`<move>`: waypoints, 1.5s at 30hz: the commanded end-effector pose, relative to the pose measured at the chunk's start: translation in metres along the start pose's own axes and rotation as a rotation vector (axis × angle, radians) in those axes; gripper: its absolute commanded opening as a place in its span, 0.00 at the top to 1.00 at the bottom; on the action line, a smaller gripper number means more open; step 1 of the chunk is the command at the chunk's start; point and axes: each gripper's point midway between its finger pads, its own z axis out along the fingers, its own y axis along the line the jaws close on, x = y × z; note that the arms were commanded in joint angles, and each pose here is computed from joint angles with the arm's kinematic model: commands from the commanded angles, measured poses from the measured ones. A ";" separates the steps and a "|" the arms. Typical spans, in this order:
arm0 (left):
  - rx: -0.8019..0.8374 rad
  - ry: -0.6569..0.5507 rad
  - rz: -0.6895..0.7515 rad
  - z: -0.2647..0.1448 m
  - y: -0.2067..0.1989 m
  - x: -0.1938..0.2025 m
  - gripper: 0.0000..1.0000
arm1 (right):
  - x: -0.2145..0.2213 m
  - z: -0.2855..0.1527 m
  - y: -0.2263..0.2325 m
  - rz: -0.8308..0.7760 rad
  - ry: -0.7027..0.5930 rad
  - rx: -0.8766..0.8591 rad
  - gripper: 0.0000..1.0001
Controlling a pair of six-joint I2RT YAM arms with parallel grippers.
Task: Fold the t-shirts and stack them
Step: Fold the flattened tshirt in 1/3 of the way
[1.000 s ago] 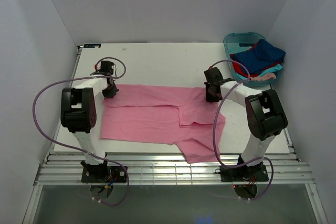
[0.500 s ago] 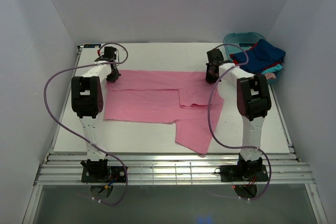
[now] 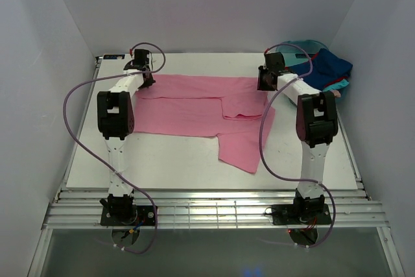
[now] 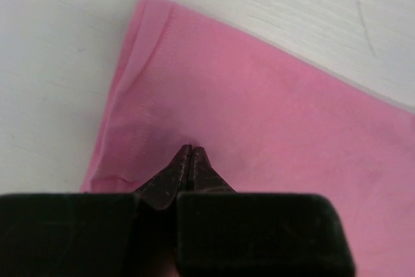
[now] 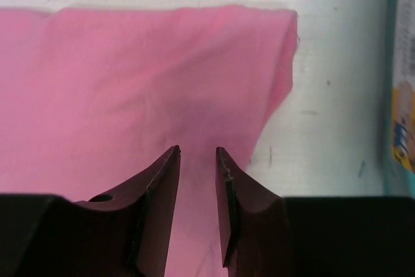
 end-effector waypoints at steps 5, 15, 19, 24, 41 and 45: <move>0.109 -0.187 0.055 -0.089 -0.037 -0.050 0.76 | -0.037 -0.101 0.015 -0.022 -0.210 -0.079 0.60; 0.091 0.016 0.011 -0.100 -0.020 0.061 0.83 | 0.065 -0.091 0.016 -0.029 -0.014 -0.121 0.67; 0.094 0.041 -0.004 -0.111 -0.014 0.081 0.86 | 0.089 -0.085 0.021 -0.031 0.042 -0.144 0.70; 0.097 0.022 -0.015 -0.127 -0.008 0.081 0.87 | 0.097 -0.101 0.034 -0.045 0.037 -0.196 0.72; -0.086 -0.015 0.028 -0.158 0.047 0.094 0.82 | 0.124 -0.143 0.034 -0.057 0.068 -0.200 0.73; -0.175 -0.012 0.035 -0.168 0.072 0.098 0.77 | 0.114 -0.165 0.025 -0.027 0.008 -0.155 0.70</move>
